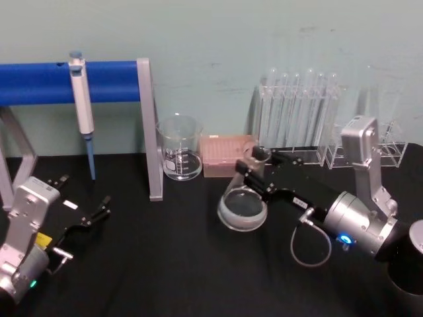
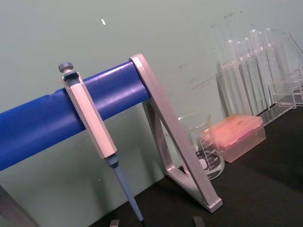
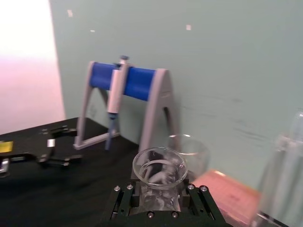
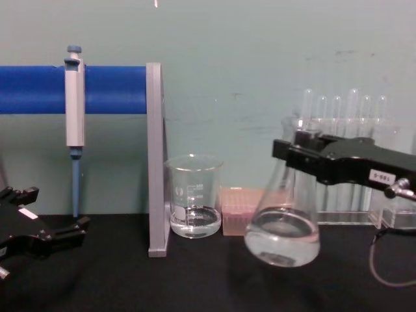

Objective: Grasp the erlenmeyer flask with one hand, shake it three times, then place it back.

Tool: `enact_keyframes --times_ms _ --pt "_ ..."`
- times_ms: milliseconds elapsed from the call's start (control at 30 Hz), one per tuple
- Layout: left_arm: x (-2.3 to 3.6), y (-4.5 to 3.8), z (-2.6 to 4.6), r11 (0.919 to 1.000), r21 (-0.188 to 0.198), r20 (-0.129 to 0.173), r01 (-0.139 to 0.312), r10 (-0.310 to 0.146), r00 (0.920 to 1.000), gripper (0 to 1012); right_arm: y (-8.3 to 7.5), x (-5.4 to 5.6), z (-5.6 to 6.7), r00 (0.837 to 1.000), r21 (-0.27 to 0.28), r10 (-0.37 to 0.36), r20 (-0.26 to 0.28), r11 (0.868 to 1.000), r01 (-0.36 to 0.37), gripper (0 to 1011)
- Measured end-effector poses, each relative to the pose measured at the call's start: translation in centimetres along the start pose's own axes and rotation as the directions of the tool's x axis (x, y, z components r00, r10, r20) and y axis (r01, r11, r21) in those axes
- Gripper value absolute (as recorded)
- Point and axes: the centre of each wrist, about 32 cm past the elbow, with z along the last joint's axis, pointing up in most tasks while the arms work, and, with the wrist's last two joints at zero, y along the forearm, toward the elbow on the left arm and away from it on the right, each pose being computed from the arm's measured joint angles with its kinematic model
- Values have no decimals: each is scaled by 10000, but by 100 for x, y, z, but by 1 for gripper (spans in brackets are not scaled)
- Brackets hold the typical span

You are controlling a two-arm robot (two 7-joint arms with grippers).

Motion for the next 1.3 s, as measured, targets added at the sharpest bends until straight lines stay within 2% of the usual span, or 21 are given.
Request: enact_keyframes --times_ms 233,467,700,833,1067,1300 --pt "0 0 0 10000 0 0 0 0 10000 1001 32 -77 -1 9950 83 999 54 9950 -999 457" --pt "0 0 0 10000 1 -1 1 -1 10000 1001 58 -155 -4 9770 120 2129 -61 9770 -2128 457" --pt "0 0 0 10000 1 0 1 -1 10000 1001 68 -189 -8 9599 120 2800 -137 9600 -2798 457" --pt "0 0 0 10000 0 0 0 0 10000 1001 72 -193 -8 9546 144 2976 -152 9546 -2974 457" --pt "0 0 0 10000 0 0 0 0 10000 1001 83 -188 -8 9552 180 2956 -155 9552 -2953 457" --pt "0 0 0 10000 0 -1 1 -1 10000 1001 76 -143 -18 9739 222 2265 -150 9738 -2262 457"
